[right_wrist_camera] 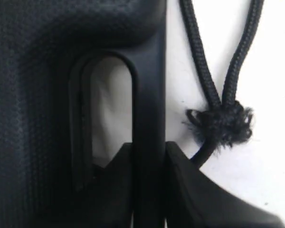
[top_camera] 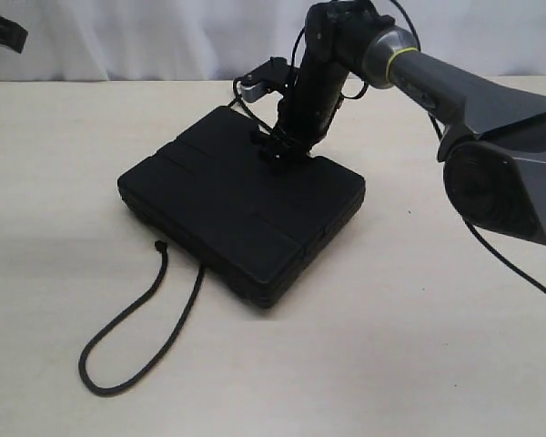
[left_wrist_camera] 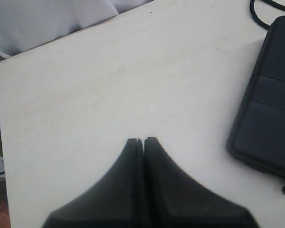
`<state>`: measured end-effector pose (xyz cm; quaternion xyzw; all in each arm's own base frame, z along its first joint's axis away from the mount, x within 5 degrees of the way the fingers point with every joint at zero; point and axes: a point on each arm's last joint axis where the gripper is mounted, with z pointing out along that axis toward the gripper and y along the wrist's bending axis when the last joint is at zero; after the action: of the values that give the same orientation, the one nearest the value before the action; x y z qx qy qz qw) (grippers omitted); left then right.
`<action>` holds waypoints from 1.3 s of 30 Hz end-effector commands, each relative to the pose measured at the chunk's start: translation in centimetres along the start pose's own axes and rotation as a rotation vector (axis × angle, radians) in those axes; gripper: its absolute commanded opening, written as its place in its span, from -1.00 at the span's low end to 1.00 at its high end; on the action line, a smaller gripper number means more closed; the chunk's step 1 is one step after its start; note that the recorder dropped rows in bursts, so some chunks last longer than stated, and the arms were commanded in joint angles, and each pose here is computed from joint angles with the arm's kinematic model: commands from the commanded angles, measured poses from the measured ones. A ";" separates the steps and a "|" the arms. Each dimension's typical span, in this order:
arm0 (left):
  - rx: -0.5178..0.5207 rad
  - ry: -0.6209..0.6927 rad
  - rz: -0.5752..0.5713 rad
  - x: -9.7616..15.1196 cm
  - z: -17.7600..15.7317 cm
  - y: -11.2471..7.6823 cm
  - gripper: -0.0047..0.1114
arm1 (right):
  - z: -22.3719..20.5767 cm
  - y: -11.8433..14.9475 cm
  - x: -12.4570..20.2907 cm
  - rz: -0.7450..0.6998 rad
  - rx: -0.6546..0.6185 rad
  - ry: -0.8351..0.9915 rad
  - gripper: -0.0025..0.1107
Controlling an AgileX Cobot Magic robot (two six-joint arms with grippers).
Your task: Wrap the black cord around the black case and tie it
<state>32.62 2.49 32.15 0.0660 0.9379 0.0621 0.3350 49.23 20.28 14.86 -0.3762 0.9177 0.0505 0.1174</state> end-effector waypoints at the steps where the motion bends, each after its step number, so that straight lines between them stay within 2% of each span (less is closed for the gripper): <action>1: 0.004 0.019 -0.005 0.0 -0.1 0.1 -0.92 | -4.5 1.4 -1.5 0.182 -0.114 -0.148 -0.88; 4: -0.003 0.033 0.006 0.1 -0.1 0.1 -0.92 | -5.5 2.0 -1.9 0.334 -0.180 -0.174 -0.88; 7: -0.062 0.061 0.072 0.4 -0.2 0.7 -0.92 | -5.0 2.6 -1.7 0.448 -0.201 -0.137 -0.88; 10: -0.122 0.073 0.086 0.5 -0.7 1.2 -0.92 | -3.7 3.5 -1.2 0.467 -0.217 -0.079 -0.88; 14: -0.124 0.043 0.118 0.6 -1.5 1.1 -0.92 | -3.2 4.6 -1.0 0.472 -0.242 -0.051 -0.88; 18: -0.154 -0.117 0.166 2.2 -3.3 0.6 -0.92 | -4.7 5.1 -1.3 0.489 -0.257 -0.077 -0.88; 21: -0.169 -0.303 0.175 4.2 -5.5 -0.2 -0.92 | -6.6 5.5 -1.7 0.489 -0.279 -0.115 -0.88; 23: -0.161 -0.441 0.139 5.7 -7.1 -0.8 -0.92 | -7.8 6.1 -1.9 0.477 -0.289 -0.137 -0.88; 26: -0.138 -0.575 0.067 8.2 -8.2 -1.7 -0.92 | -9.4 7.0 -2.2 0.474 -0.323 -0.169 -0.88; 29: -0.125 -0.566 0.094 10.2 -6.9 -2.5 -0.92 | -10.6 8.0 -2.6 0.474 -0.390 -0.197 -0.88; 32: -0.081 -0.515 0.214 11.5 -5.5 -4.1 -0.92 | -10.9 8.9 -2.8 0.453 -0.413 -0.202 -0.88; 36: 0.017 -0.520 0.309 11.8 -4.8 -6.6 -0.92 | -10.9 9.2 -2.9 0.452 -0.423 -0.202 -0.88; 39: 0.082 -0.486 0.301 12.3 -3.8 -7.9 -0.91 | -10.9 9.2 -2.9 0.452 -0.423 -0.202 -0.88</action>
<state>19.89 -2.51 27.18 0.2249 0.8081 0.0811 0.5383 43.31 26.48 24.52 -0.1717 0.9405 0.2746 0.1025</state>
